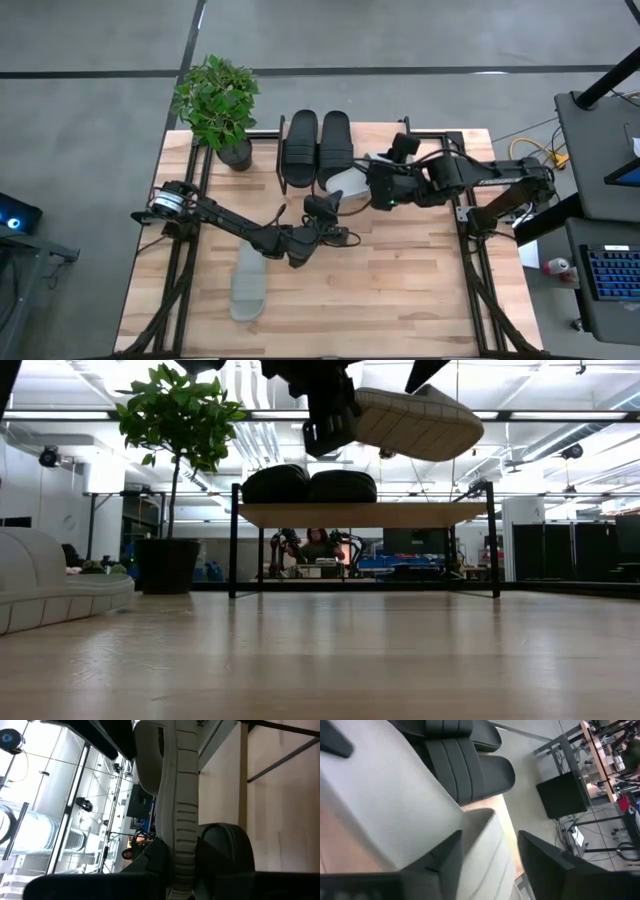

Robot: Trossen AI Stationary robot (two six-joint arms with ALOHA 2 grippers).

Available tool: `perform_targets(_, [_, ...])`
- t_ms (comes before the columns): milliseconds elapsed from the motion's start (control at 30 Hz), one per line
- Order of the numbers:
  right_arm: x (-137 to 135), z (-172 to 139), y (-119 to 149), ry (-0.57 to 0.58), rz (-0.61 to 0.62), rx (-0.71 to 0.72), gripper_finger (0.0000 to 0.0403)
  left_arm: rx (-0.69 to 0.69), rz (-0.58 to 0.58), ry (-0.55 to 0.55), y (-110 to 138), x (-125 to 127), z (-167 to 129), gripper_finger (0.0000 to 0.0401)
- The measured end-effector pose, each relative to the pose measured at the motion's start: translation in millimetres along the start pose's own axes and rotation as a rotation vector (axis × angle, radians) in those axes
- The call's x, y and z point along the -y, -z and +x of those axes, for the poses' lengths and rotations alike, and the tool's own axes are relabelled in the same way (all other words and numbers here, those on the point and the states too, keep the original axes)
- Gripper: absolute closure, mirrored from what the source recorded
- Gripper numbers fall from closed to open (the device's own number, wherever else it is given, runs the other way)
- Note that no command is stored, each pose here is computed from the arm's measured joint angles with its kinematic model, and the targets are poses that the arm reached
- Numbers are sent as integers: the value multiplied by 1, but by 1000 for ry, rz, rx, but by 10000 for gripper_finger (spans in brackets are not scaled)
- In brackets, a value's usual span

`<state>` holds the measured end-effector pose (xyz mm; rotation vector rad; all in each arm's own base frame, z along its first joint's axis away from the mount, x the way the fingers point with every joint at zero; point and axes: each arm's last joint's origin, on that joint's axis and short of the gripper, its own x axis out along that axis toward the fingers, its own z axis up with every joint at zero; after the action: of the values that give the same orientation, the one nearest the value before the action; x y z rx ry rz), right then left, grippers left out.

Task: Pick and place slides into the shelf
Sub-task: Put the right gray slide on the shelf

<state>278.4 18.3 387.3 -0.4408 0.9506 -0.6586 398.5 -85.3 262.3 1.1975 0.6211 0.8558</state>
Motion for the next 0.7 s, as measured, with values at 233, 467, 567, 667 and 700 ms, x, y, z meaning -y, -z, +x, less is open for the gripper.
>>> perform_targets(233, [0, 0, 0, 6, 15, 2, 153, 0, -2, -2, -2, -4, 1, 369])
perform_targets(467, [-4, 4, -1, 10, 16, -15, 143, 8, 0, -4, -5, -7, 0, 369])
perform_targets(567, [-10, 9, -2, 21, -6, -35, 151, 15, -7, -5, -7, -10, -3, 369])
perform_targets(667, [-15, 15, -3, 67, -37, -59, 163, 22, -6, -3, -9, -10, -6, 369])
perform_targets(700, [-17, 17, -3, 80, -47, -68, 168, 23, -7, -3, -9, -10, -6, 369])
